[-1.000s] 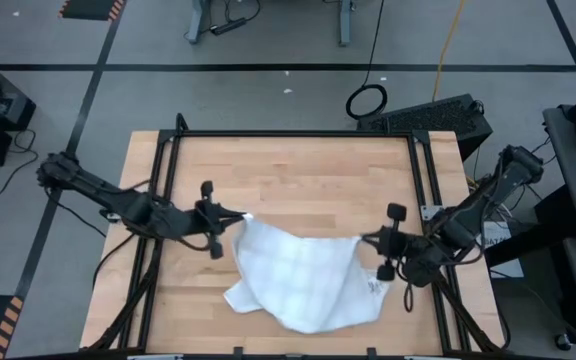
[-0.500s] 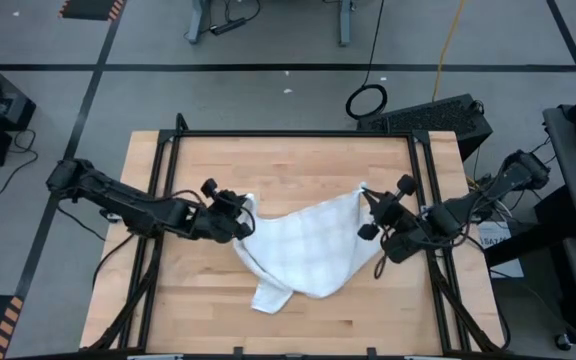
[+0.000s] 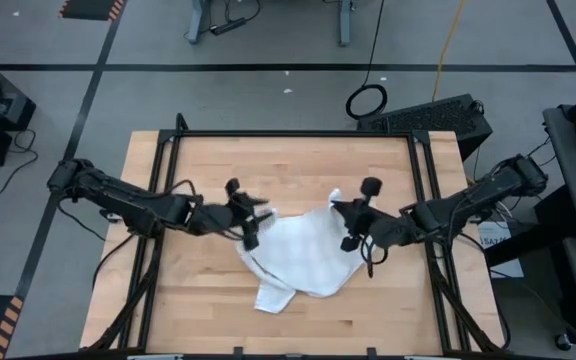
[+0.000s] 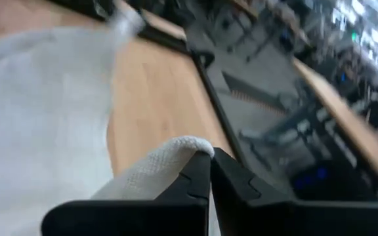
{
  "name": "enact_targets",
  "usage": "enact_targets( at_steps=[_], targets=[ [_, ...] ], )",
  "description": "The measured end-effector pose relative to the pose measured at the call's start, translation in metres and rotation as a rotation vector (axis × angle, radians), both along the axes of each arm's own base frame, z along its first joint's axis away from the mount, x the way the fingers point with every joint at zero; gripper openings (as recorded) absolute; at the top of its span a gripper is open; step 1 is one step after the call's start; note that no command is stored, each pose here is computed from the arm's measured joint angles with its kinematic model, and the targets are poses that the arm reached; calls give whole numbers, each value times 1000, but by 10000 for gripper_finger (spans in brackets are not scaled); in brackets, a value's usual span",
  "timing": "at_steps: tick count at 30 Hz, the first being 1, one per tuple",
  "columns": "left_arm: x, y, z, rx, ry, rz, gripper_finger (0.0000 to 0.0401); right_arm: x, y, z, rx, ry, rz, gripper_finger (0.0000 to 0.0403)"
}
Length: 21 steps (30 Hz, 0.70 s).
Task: Roll towel
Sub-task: Roll the white towel
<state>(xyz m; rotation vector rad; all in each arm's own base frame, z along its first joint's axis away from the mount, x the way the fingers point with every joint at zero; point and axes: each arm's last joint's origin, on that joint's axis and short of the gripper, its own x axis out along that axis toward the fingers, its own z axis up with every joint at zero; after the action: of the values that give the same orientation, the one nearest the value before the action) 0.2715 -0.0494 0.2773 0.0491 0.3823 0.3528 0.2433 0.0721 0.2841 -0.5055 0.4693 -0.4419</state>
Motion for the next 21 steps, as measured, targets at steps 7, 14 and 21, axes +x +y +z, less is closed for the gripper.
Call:
enact_targets(
  at_steps=[7, 14, 21],
  targets=[
    [-7, 24, -15, -17, 192, 32, 285, 11, -10, 9, -30, -52, 39, 0],
    [22, 21, -2, 13, -74, -129, 301, 19, -16, 3, 7, -55, 48, 0],
    [60, 32, -29, 35, -121, -215, 301, 24, -12, -3, 15, -44, 51, 0]
  ],
)
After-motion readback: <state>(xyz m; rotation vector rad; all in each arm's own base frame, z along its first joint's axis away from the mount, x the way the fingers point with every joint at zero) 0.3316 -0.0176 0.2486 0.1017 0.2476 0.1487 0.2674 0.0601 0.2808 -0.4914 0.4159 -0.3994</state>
